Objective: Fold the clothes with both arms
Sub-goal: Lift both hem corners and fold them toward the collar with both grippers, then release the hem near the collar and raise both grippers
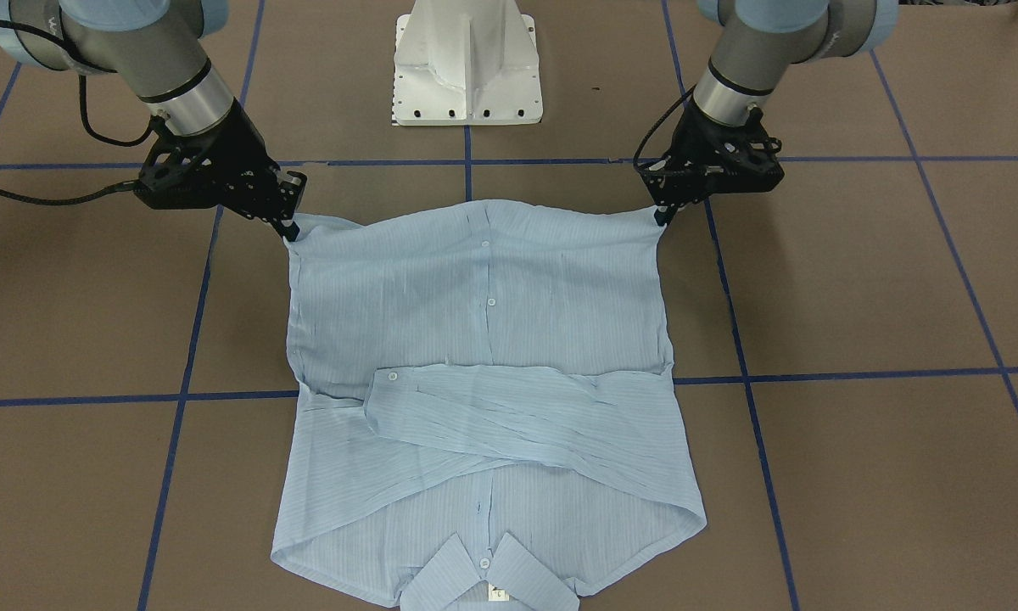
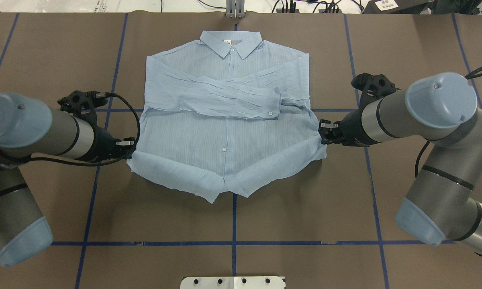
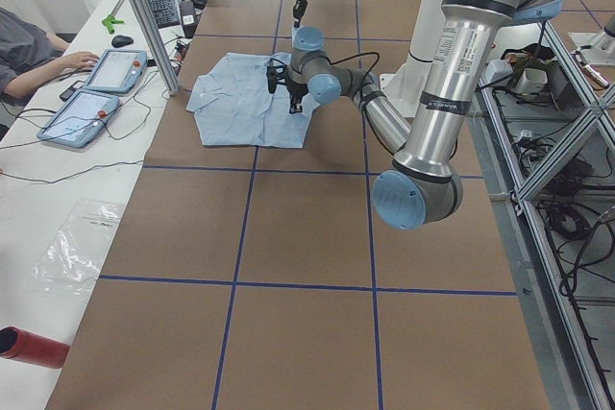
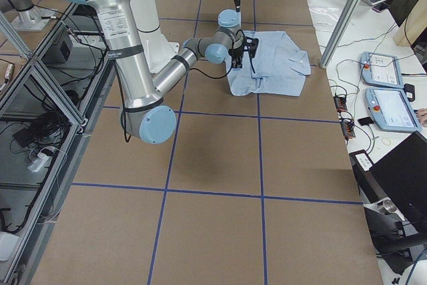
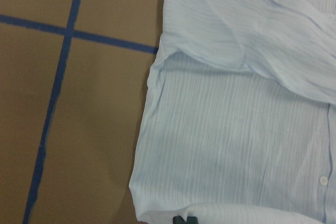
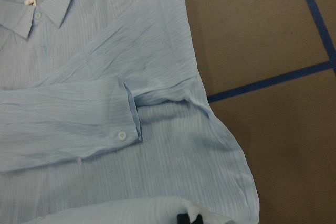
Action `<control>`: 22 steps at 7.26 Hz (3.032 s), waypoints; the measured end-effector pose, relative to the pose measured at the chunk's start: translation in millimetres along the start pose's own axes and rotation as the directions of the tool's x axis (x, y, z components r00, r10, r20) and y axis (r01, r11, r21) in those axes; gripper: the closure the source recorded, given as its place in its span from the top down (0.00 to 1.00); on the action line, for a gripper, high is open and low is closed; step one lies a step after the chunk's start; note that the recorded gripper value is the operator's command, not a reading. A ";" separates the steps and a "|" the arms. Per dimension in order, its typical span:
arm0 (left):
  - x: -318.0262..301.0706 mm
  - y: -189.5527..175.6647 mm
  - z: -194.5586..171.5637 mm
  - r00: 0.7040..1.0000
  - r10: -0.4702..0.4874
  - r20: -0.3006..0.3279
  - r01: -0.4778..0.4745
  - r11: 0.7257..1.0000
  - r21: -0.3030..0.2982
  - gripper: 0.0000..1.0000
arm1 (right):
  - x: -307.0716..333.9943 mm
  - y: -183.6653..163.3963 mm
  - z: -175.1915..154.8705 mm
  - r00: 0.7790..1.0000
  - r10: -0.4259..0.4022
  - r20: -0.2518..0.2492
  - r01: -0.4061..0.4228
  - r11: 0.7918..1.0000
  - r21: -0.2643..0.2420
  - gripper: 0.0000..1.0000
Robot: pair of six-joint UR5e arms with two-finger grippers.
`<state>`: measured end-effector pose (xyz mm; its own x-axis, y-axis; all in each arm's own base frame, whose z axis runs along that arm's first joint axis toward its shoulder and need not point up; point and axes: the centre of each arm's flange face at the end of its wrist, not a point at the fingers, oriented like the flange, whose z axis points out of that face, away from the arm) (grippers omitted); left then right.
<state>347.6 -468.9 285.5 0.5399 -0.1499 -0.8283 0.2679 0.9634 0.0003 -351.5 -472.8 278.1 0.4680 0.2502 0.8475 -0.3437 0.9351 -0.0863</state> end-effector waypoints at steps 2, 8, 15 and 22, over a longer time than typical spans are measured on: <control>11.9 -55.9 15.4 0.999 -0.033 0.014 0.032 0.999 0.035 0.00 | -15.5 -61.1 11.9 0.999 0.047 -0.021 -0.046 0.998 0.040 0.00; -9.2 -201.4 77.6 0.994 -0.109 -0.029 0.111 0.989 0.100 0.00 | -58.7 -197.5 56.3 0.989 0.108 -0.098 -0.102 0.993 0.060 0.00; -0.7 -236.2 116.1 0.993 -0.103 -0.051 0.108 0.987 0.116 0.47 | -65.3 -232.0 114.8 0.985 0.101 -0.139 -0.095 0.994 0.048 0.49; -22.6 -211.8 90.2 0.993 -0.081 -0.088 0.092 0.988 0.127 1.00 | -37.9 -159.1 141.2 0.996 -0.019 -0.092 0.024 0.999 0.048 1.00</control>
<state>350.6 -689.7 354.6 0.4444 -0.2076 -0.8714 0.4160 0.9094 -0.0045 -429.5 -666.4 333.6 0.5473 0.2541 0.7974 -0.3710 0.9277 -0.0410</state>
